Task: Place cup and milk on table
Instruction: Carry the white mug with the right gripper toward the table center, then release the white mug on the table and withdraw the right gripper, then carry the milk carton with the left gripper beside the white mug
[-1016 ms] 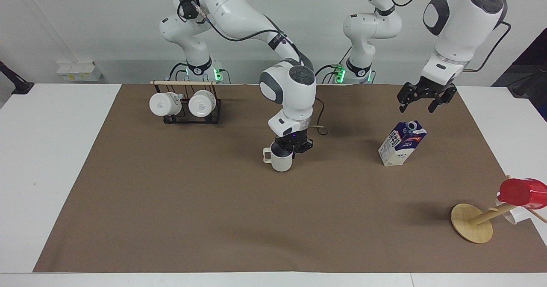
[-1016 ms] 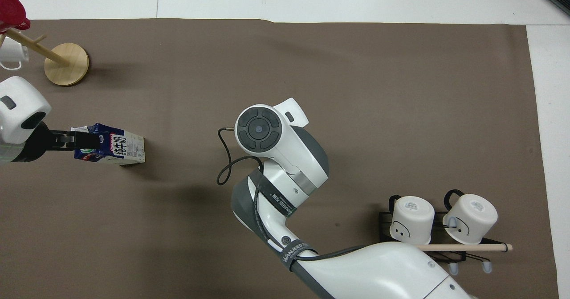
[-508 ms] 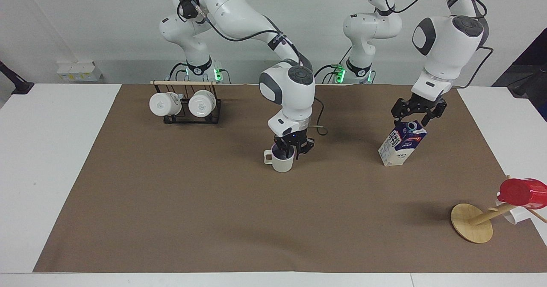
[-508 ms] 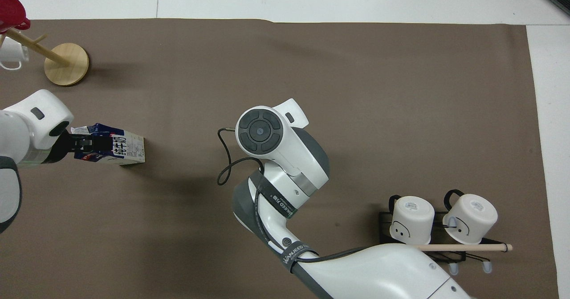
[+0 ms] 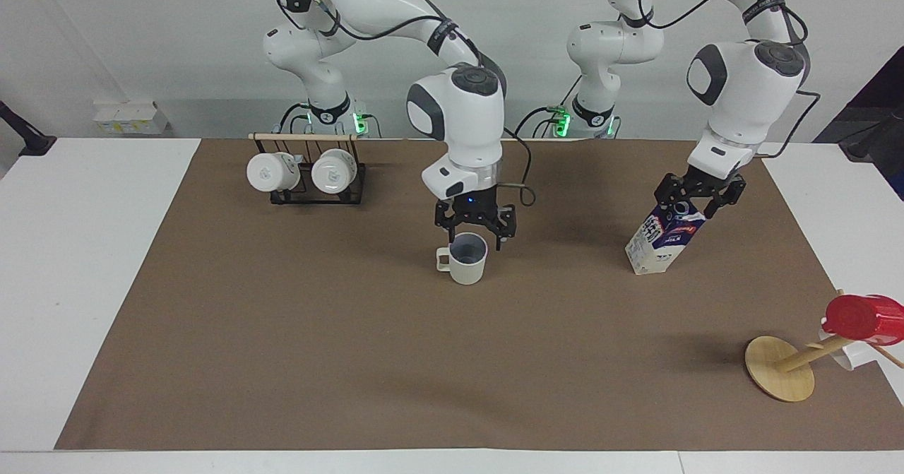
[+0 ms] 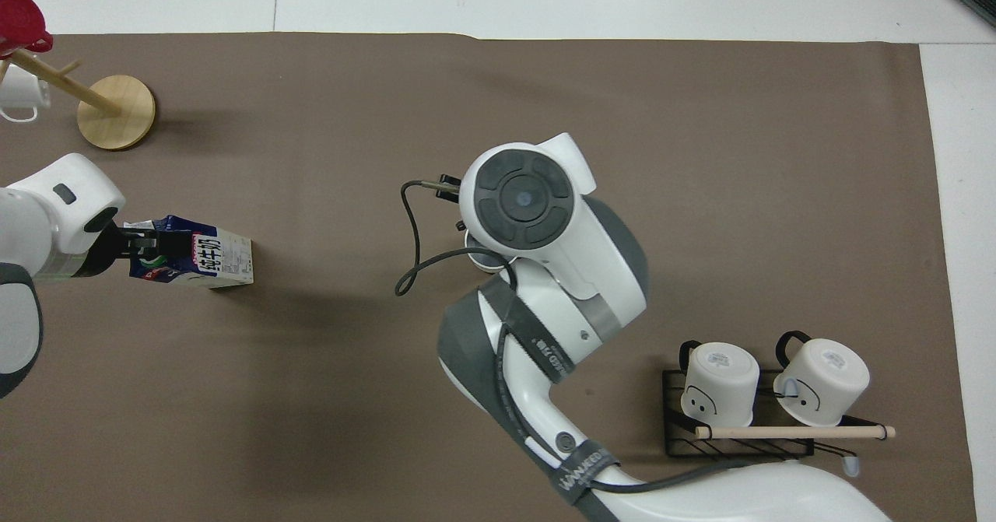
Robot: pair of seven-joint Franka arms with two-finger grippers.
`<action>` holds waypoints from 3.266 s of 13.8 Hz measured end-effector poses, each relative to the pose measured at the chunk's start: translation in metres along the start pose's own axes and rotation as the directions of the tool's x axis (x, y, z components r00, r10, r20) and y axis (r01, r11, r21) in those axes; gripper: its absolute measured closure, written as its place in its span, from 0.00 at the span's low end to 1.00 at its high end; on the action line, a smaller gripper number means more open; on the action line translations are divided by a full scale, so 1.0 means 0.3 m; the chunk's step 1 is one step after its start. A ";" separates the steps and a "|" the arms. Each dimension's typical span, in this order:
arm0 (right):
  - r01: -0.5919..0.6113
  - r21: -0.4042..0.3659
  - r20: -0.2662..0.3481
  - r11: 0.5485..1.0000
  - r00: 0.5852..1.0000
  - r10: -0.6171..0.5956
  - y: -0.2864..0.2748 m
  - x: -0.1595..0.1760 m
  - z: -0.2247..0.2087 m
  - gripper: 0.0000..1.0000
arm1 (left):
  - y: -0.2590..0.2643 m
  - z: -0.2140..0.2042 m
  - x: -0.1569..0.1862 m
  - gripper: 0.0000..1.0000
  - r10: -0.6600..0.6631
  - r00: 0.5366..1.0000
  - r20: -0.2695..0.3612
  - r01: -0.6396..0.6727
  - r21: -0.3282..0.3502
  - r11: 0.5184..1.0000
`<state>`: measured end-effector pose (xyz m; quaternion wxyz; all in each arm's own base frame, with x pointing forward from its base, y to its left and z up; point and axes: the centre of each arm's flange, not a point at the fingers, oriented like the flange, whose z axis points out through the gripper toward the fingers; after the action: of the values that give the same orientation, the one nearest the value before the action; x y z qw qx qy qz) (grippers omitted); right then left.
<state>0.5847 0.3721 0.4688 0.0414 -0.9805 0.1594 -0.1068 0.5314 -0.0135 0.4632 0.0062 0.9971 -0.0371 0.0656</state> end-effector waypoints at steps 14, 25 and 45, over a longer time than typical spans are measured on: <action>0.067 -0.062 0.040 0.996 0.997 -0.064 0.970 0.463 -0.609 0.00 | 0.074 -0.031 0.037 0.58 -0.047 0.999 -0.023 0.047 -0.005 0.999; 0.119 -0.099 0.159 0.988 0.982 -0.103 1.147 0.403 -0.777 0.00 | 0.658 -0.084 0.003 0.59 -0.063 0.997 -0.041 0.060 -0.065 0.996; 0.121 -0.099 0.160 0.988 0.982 -0.104 1.147 0.403 -0.776 0.00 | 0.862 -0.128 0.097 0.00 -0.087 0.996 0.030 0.087 -0.028 0.996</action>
<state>0.5404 -0.0032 0.6795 -0.0057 -0.9941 0.1054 -0.0242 0.5357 -0.2729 0.5071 0.0234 0.9984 0.0053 0.0504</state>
